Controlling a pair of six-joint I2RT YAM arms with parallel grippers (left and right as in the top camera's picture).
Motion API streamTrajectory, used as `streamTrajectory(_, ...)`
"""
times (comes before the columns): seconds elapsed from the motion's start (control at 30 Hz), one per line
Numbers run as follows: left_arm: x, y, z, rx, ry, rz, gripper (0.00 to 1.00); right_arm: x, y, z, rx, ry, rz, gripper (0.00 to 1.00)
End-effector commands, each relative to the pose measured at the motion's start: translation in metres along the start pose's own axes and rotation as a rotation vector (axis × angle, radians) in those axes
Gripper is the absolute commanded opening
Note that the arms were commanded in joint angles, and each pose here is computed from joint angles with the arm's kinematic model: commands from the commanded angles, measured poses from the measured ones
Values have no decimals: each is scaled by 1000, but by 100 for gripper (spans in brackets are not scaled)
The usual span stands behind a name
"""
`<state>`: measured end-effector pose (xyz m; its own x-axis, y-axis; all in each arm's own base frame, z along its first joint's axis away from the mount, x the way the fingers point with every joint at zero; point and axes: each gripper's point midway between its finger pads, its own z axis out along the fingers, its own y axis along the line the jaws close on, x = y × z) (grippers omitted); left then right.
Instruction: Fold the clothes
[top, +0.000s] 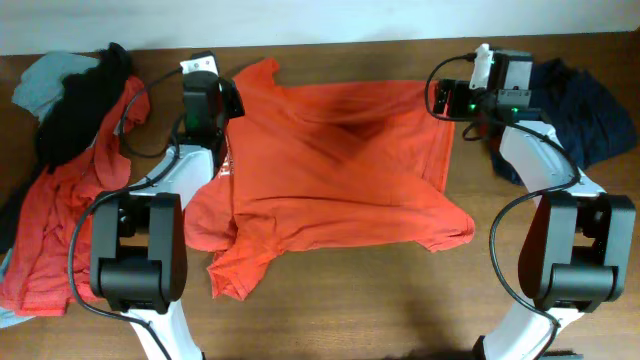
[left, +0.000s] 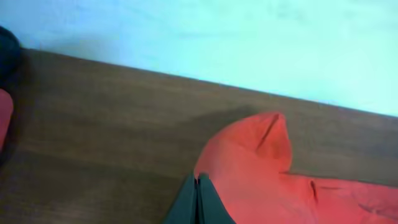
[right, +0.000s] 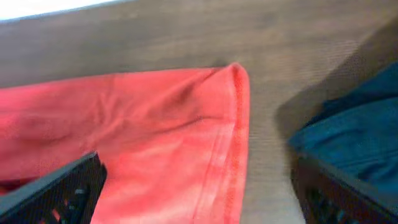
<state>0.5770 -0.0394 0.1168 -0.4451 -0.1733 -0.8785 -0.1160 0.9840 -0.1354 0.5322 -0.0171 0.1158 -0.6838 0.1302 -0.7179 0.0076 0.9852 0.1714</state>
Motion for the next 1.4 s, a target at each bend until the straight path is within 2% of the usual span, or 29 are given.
streamTrajectory(0.0, -6, -2, 3, 1, 8, 20, 1, 0, 20, 1, -78, 14, -20, 98)
streamTrajectory(0.1, 2, 0, 5, -6, 37, 73, 8, 1, 24, -3, -80, 27, -21, 99)
streamTrajectory(0.13, 4, 1, 5, -8, 43, 91, 11, 1, 24, -5, -81, 34, -20, 99)
streamTrajectory(0.17, 6, 2, 6, -11, 49, 99, 20, 2, 25, -7, -80, 43, -18, 98)
streamTrajectory(0.2, 8, 3, 5, -16, 57, 100, 36, 3, 25, -10, -77, 61, -15, 99)
streamTrajectory(0.23, 10, 4, 5, -23, 69, 101, 72, 6, 25, -15, -72, 100, -6, 98)
streamTrajectory(0.27, 9, 4, 5, -24, 75, 102, 93, 8, 25, -17, -70, 120, -2, 99)
streamTrajectory(0.3, 9, 4, 4, -27, 92, 105, 99, 12, 25, -22, -67, 155, 6, 99)
streamTrajectory(0.53, -4, 3, -19, -64, 311, 137, 99, 17, 37, -61, -91, 324, 53, 99)
streamTrajectory(0.7, -29, -10, -68, -19, 474, 142, 99, 24, 74, -90, -303, 429, 109, 99)
streamTrajectory(0.9, -53, -15, -138, 14, 572, 123, 99, 28, 71, -116, -393, 469, 173, 99)
streamTrajectory(1.13, -55, -8, -203, -46, 641, -17, 99, 28, 58, -167, -301, 478, 221, 98)
streamTrajectory(1.37, -35, -15, -248, -91, 745, -8, 99, 37, 26, -228, 105, 447, 276, 99)
